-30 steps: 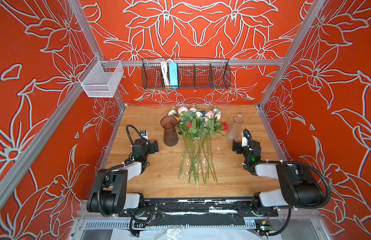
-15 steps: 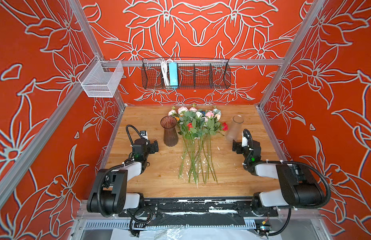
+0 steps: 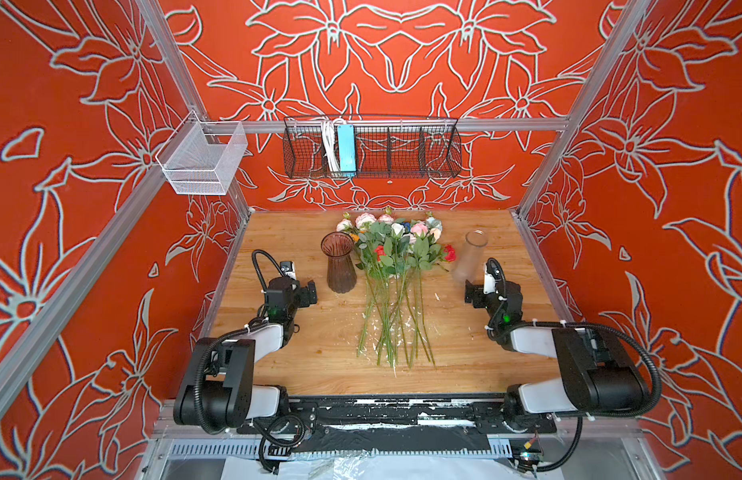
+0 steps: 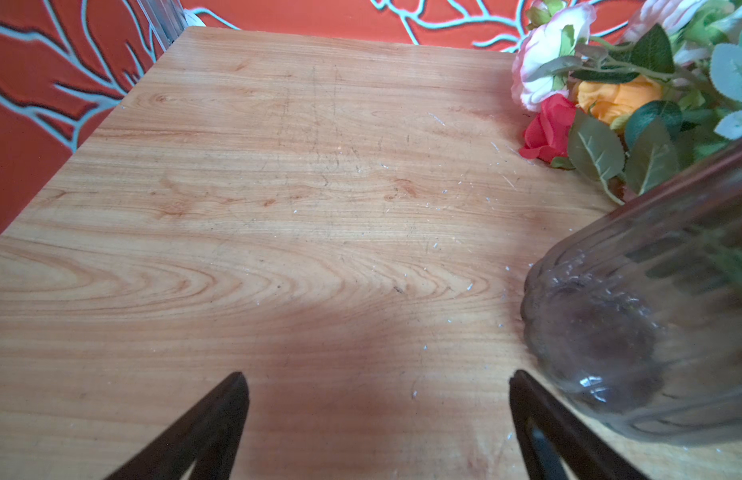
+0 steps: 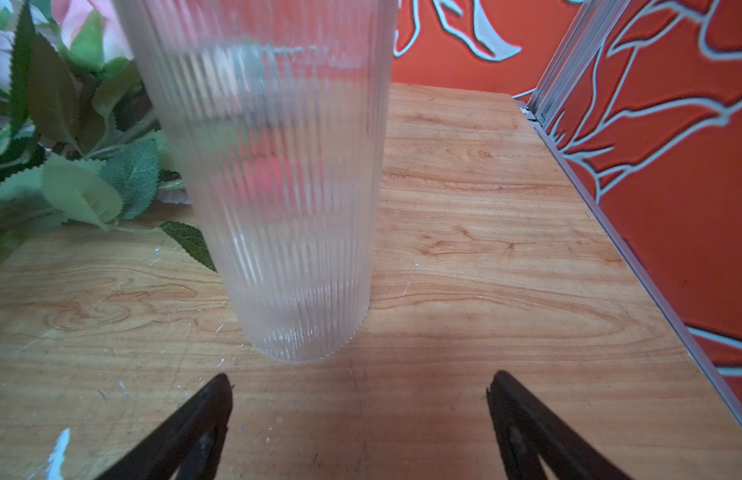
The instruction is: Arrange the flowers into the vase
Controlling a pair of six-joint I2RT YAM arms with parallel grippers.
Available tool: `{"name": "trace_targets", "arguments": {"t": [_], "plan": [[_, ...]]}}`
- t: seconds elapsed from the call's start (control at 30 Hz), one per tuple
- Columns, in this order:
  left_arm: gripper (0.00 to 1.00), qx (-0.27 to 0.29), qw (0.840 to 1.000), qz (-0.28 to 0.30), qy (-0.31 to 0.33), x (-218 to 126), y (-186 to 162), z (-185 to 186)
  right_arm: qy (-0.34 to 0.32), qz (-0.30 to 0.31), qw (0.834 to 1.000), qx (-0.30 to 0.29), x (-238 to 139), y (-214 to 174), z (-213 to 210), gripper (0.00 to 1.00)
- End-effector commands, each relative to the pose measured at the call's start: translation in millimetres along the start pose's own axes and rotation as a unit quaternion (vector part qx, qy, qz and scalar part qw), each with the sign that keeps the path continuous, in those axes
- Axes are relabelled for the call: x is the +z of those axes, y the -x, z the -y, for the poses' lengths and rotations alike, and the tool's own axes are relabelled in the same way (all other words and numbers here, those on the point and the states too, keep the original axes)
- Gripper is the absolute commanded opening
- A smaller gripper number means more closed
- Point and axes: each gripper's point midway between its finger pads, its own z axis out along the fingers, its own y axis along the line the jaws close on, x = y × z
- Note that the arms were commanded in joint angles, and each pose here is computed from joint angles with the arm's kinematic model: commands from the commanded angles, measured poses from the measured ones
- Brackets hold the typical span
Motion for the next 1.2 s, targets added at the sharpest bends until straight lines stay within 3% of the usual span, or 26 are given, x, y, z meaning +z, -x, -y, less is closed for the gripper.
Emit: {"name": "trace_targets", "arguments": {"t": [0.0,0.07,0.17,0.3,0.37,0.47,0.5,0.53,0.57,0.63,0.67,0.73,0.8,0.83,1.0,1.1,1.17], "plan": [[0.97,0.002,1.000,0.002,0.009,-6,15,0,0.002,0.013,1.000,-0.002,-2,9,1,0.98],[0.97,0.010,1.000,-0.002,0.026,-25,41,3,-0.036,0.023,0.999,0.003,-6,15,10,0.97],[0.97,-0.011,0.999,0.045,0.013,-64,78,10,-0.061,0.001,0.998,-0.006,-16,34,16,0.97],[0.97,-0.096,0.987,0.130,0.008,-139,124,2,-0.070,-0.060,0.995,0.025,-42,60,18,0.97],[0.97,-0.188,0.968,0.165,0.024,-182,139,-14,-0.084,-0.078,0.992,0.062,-67,74,17,0.97],[0.97,-0.349,0.918,0.185,0.017,-239,144,-30,-0.071,-0.102,0.981,0.151,-111,94,14,0.97],[0.97,-0.330,0.922,0.202,-0.022,-260,154,-21,-0.046,-0.104,0.979,0.168,-123,98,8,0.97],[0.97,-0.277,0.929,0.236,-0.066,-279,167,-9,-0.012,-0.081,0.978,0.190,-131,108,0,0.97],[0.97,-0.294,0.917,0.256,-0.079,-289,168,-10,0.028,-0.063,0.976,0.208,-137,116,-11,0.97],[0.97,-0.353,0.880,0.303,-0.097,-302,165,-19,0.018,-0.030,0.956,0.292,-155,118,-2,0.97],[0.97,-0.339,0.878,0.320,-0.113,-309,168,-15,0.027,-0.014,0.951,0.307,-162,122,-1,0.97],[0.97,-0.336,0.881,0.310,-0.121,-314,169,-12,0.042,0.003,0.949,0.313,-174,132,-2,0.94],[0.97,-0.325,0.895,0.281,-0.118,-309,176,-6,0.015,-0.016,0.953,0.303,-177,138,6,0.76],[0.97,-0.328,0.900,0.264,-0.111,-304,180,-5,-0.006,-0.034,0.956,0.292,-174,138,10,0.73],[0.98,-0.324,0.927,0.171,-0.079,-263,215,8,-0.065,-0.110,0.963,0.239,-144,157,18,0.73],[0.95,-0.308,0.941,0.105,-0.095,-230,237,31,-0.073,-0.125,0.969,0.200,-118,176,17,0.73],[0.99,-0.294,0.946,0.073,-0.115,-211,247,46,-0.098,-0.126,0.971,0.177,-97,184,23,0.77]]}}
